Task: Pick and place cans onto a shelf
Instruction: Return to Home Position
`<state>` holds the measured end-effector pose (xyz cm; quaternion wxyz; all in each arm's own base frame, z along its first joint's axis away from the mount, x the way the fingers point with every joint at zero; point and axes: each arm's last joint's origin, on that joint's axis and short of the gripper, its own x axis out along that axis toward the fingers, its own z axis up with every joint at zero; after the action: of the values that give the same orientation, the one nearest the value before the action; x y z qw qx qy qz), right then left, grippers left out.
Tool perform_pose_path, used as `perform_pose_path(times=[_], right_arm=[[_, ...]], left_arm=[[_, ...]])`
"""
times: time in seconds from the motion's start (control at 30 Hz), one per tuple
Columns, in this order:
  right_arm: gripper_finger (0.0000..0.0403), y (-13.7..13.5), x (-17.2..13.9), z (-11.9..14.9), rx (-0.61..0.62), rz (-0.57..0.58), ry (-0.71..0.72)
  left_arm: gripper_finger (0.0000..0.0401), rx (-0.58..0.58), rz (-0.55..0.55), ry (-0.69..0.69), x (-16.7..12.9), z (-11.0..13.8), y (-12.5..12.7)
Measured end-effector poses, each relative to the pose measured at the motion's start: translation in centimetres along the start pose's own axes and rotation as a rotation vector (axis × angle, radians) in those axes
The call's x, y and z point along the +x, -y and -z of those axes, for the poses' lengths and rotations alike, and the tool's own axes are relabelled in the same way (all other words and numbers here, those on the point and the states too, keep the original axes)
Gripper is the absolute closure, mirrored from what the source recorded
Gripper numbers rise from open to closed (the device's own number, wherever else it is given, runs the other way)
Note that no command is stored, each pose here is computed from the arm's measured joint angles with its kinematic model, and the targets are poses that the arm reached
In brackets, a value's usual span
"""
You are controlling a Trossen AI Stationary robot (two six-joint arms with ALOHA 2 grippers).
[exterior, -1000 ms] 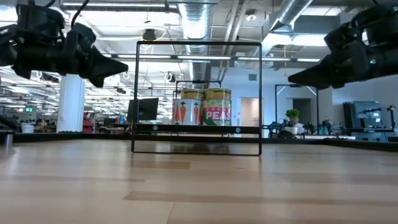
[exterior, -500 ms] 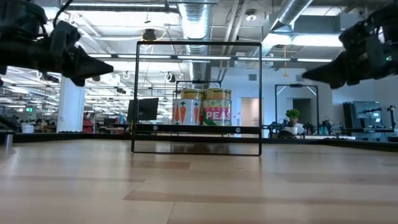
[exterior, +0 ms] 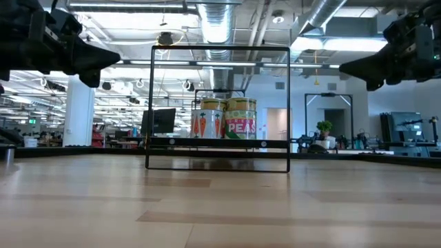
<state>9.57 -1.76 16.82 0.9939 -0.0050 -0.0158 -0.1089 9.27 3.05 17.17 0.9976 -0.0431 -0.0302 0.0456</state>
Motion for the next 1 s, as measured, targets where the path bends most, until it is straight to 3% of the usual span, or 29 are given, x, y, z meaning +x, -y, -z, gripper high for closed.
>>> perform_pose_path(times=[0.27, 1.0], right_arm=[[0.0366, 0.02, 0.01, 0.03, 0.000, 0.006, -0.002], [0.0366, 0.01, 0.01, 0.02, 0.001, 0.005, 0.001]], left_arm=[[0.0401, -0.045, -0.005, -0.021, 0.01, 0.06, 0.09], [0.0401, -0.034, -0.005, -0.028, -0.02, 0.01, 0.11]])
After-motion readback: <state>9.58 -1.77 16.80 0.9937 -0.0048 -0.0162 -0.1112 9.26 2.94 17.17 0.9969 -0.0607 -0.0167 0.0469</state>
